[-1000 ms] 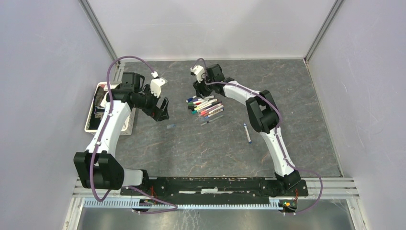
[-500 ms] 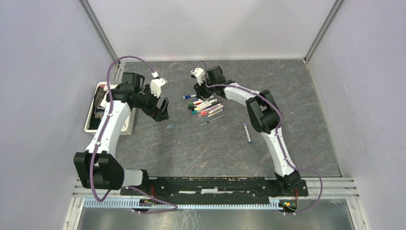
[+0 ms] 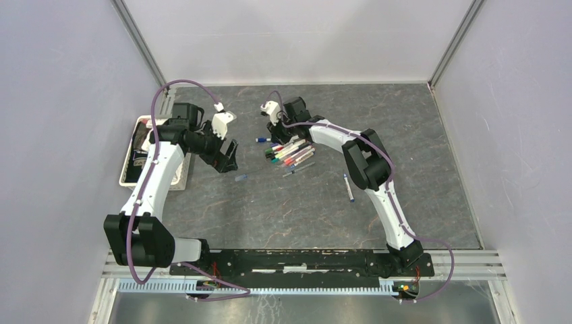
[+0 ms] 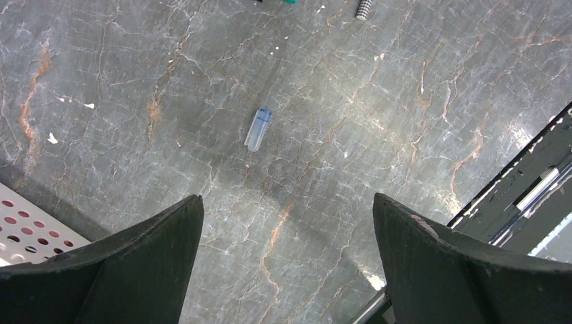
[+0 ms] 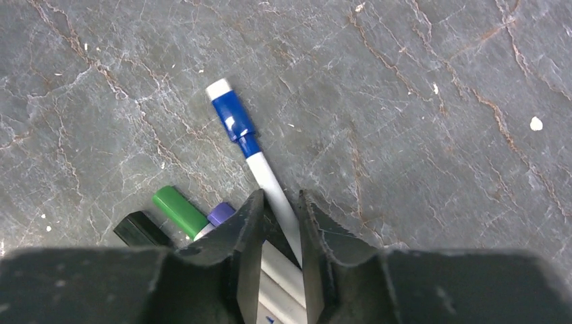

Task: Open the pen caps
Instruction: Pick up the pen from the center of the board.

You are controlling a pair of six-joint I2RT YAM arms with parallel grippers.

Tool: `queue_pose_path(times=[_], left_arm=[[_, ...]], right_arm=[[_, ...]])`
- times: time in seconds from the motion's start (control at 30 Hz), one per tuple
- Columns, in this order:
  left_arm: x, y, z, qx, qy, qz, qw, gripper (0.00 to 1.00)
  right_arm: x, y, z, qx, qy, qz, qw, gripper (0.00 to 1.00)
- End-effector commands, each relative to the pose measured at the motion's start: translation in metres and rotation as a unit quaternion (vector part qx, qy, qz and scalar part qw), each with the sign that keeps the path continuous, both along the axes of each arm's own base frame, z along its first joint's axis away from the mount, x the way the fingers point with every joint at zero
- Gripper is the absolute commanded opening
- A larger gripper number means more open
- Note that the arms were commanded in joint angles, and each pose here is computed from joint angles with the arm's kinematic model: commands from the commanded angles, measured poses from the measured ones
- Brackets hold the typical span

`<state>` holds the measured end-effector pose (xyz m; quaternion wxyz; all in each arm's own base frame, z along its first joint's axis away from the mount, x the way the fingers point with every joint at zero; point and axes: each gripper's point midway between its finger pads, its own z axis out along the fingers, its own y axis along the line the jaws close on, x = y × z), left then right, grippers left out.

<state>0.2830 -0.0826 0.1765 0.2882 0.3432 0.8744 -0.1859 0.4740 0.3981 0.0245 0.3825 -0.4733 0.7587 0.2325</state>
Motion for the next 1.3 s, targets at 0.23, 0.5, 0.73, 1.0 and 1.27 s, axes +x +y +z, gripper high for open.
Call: queue_pose_path(times=[0.23, 0.5, 0.73, 1.0, 1.27], left_arm=[[0.001, -0.005, 0.012, -0.01, -0.011, -0.022, 1.0, 0.99], [-0.002, -0.005, 0.011, -0.01, -0.007, -0.025, 1.0, 0.99], [-0.004, -0.005, 0.011, -0.01, -0.007, -0.03, 0.999, 0.98], [-0.004, -0.006, 0.012, -0.005, -0.029, -0.057, 0.998, 1.0], [-0.005, -0.012, 0.009, 0.014, -0.119, -0.184, 0.976, 1.0]], right_arm=[[0.008, -0.005, -0.01, -0.013, -0.005, -0.038, 0.999, 0.13], [0.024, 0.002, 0.008, 0.034, -0.018, -0.081, 0.996, 0.0], [0.037, 0.002, 0.061, 0.096, -0.052, -0.108, 0.988, 0.0], [0.003, 0.001, 0.114, 0.166, 0.017, -0.081, 0.983, 0.0], [-0.12, -0.014, 0.112, 0.196, 0.201, -0.007, 0.96, 0.0]])
